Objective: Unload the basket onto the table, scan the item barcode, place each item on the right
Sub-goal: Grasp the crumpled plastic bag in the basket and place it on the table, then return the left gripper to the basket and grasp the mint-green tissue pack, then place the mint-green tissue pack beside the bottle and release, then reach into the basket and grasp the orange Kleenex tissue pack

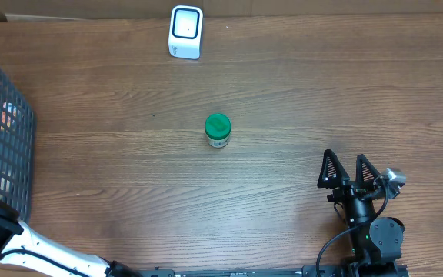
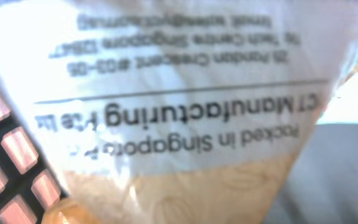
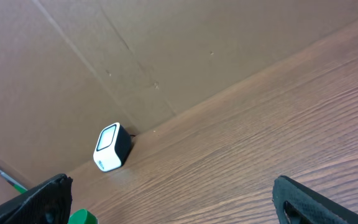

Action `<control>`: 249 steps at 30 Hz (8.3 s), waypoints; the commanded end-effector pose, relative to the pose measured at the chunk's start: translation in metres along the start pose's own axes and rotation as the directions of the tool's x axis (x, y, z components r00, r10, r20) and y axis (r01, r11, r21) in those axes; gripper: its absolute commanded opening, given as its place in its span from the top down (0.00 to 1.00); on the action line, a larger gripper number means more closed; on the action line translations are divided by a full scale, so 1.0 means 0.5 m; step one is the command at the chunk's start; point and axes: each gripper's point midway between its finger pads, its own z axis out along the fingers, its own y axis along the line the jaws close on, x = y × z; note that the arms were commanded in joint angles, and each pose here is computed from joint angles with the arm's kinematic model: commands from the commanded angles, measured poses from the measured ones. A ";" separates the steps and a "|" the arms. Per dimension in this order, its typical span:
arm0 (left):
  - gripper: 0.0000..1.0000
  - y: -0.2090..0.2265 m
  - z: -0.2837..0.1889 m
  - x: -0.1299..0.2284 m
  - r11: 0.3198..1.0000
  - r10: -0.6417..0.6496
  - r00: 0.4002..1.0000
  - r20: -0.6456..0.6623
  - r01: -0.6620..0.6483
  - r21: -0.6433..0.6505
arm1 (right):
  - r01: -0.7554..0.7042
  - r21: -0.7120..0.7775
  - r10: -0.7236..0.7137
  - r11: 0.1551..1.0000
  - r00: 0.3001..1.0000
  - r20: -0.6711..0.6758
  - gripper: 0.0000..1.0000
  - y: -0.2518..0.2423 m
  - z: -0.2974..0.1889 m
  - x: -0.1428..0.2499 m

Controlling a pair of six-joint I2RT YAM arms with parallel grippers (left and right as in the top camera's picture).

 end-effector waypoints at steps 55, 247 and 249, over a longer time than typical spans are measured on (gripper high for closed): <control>0.04 -0.443 -0.442 0.767 0.136 0.835 0.231 0.499 -0.966 0.221 | 0.011 0.004 -0.011 1.000 1.000 0.004 0.00 -0.004 0.000 0.003; 0.15 -0.258 -0.141 0.017 0.868 0.349 0.882 0.316 -0.431 0.246 | 0.011 0.004 -0.011 1.000 1.000 0.004 0.00 -0.004 0.000 0.003; 0.15 -0.262 -0.096 0.016 0.869 0.352 0.883 0.311 -0.431 0.241 | 0.011 0.004 -0.011 1.000 1.000 0.005 0.00 -0.004 0.000 0.002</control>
